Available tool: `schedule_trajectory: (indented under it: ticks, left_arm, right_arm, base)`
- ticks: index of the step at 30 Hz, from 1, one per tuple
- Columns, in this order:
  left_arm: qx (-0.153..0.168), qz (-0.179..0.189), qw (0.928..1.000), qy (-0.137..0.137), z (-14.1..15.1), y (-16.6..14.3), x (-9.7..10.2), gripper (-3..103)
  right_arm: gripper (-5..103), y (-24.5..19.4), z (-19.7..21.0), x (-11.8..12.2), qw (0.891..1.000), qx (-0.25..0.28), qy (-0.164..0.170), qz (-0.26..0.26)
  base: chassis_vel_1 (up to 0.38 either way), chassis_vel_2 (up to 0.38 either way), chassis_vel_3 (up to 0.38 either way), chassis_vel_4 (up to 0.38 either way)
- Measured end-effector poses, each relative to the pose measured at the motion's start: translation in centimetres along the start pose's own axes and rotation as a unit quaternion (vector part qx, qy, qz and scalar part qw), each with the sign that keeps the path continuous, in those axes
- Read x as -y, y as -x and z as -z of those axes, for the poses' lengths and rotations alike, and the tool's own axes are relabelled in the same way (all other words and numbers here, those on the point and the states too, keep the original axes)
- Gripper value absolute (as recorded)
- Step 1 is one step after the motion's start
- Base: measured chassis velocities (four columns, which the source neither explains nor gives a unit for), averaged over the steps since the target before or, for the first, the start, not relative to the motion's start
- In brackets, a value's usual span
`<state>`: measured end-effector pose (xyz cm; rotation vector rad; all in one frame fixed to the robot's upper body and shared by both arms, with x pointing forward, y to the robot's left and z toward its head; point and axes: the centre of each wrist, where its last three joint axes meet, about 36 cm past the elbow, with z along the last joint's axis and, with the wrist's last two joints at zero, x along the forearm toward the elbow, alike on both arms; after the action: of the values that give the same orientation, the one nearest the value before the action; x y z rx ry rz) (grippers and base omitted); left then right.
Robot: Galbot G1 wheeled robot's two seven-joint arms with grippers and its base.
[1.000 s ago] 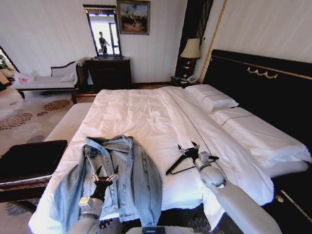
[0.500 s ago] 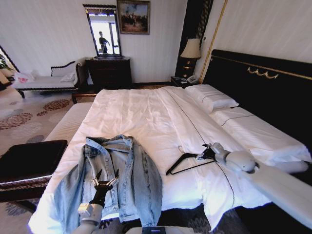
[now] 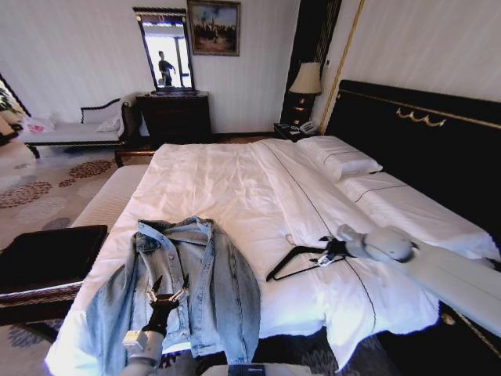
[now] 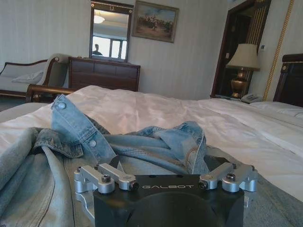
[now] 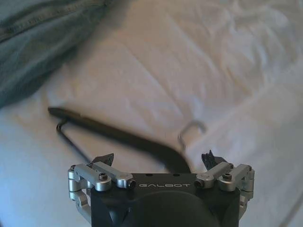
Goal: Pick up the clothes from the bed and hang them on the clothes hanger.
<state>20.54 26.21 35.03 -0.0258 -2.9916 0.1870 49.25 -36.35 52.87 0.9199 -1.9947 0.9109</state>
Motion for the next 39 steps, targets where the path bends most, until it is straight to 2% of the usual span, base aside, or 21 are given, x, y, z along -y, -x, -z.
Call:
schedule_trajectory:
  ticks: [8,15,20,24,39]
  left_arm:
    - [0.005,0.006,1.0,-0.003,0.1,0.2,0.1,100]
    - [0.006,0.011,0.9999,-0.009,-0.2,0.4,0.3,100]
    - [0.004,0.013,0.9999,-0.01,-0.4,0.3,0.4,100]
    - [0.002,0.016,0.9998,-0.014,-0.4,0.1,0.5,100]
    - [0.005,0.024,0.9995,-0.018,-0.2,-0.2,0.4,100]
  right_arm:
    - [100,3.3,2.3,1.1,0.999,-0.021,-0.04,0.026]
    - [100,6.5,0.9,2.3,0.995,-0.057,-0.059,0.06]
    - [100,7.8,1.0,2.6,0.993,-0.068,-0.07,0.06]
    - [100,9.7,1.4,4.1,0.991,-0.086,-0.086,0.051]
    - [100,12.3,0.0,5.2,0.99,-0.116,-0.069,0.048]
  base:
    - [0.0,0.0,0.0,0.0]
    - [0.0,0.0,0.0,0.0]
    - [0.0,0.0,0.0,0.0]
    - [0.0,0.0,0.0,0.0]
    - [0.0,0.0,0.0,0.0]
